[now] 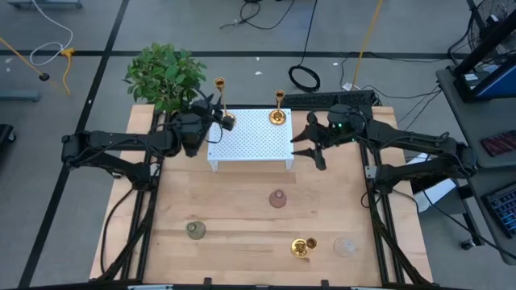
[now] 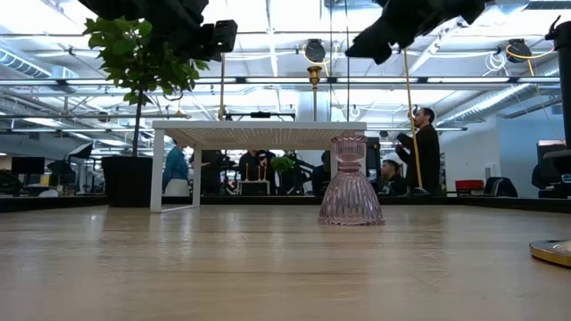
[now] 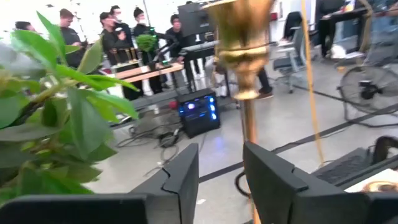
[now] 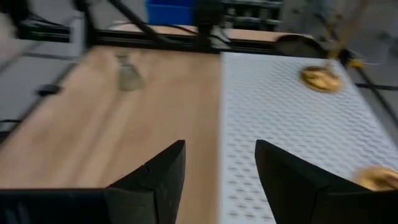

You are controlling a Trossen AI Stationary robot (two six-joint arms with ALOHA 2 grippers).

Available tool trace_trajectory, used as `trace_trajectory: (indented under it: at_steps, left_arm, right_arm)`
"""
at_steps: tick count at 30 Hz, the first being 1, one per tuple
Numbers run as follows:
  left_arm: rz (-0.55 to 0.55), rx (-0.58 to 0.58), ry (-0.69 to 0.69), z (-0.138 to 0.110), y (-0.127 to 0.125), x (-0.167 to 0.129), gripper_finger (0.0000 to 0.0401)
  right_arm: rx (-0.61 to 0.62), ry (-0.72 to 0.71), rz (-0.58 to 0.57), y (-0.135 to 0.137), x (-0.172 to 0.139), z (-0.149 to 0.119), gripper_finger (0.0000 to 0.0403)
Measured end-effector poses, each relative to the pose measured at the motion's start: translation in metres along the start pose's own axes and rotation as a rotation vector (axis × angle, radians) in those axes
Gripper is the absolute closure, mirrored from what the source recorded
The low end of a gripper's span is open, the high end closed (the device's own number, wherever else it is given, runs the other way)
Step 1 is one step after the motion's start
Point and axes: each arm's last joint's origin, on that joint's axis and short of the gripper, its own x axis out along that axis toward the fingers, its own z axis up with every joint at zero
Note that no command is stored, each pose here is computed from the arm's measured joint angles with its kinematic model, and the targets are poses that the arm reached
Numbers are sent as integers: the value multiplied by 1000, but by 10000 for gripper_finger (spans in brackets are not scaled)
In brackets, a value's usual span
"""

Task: Pick & Place candle stick holders
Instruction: Put the gold candle holder on the shelf

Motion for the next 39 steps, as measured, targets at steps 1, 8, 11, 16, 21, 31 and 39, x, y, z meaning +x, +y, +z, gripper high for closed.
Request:
trace_trajectory:
  at_steps: [1, 8, 11, 16, 21, 31, 39]
  left_arm:
    - [0, 2, 0, 0, -2, -3, 263]
    - [-127, -6, -25, 7, -13, -35, 252]
    - [-181, -24, -42, 12, -15, -50, 252]
    - [-314, -34, -65, 19, -16, -73, 251]
    - [-459, -23, -94, 23, -18, -94, 251]
    - [-551, -33, -107, 25, -19, -117, 251]
    - [-557, -49, -101, 25, -19, -118, 251]
  right_arm:
    - [-4, -4, 29, 3, -1, 1, 216]
    - [-39, 40, 167, 28, -7, -1, 216]
    - [-75, 64, 220, 40, -8, -3, 216]
    - [-147, 77, 292, 58, -8, -18, 216]
    - [-157, 96, 368, 74, -9, -44, 216]
    - [-55, -32, 624, 119, 16, -113, 216]
    - [-86, -216, 651, 155, 26, -132, 216]
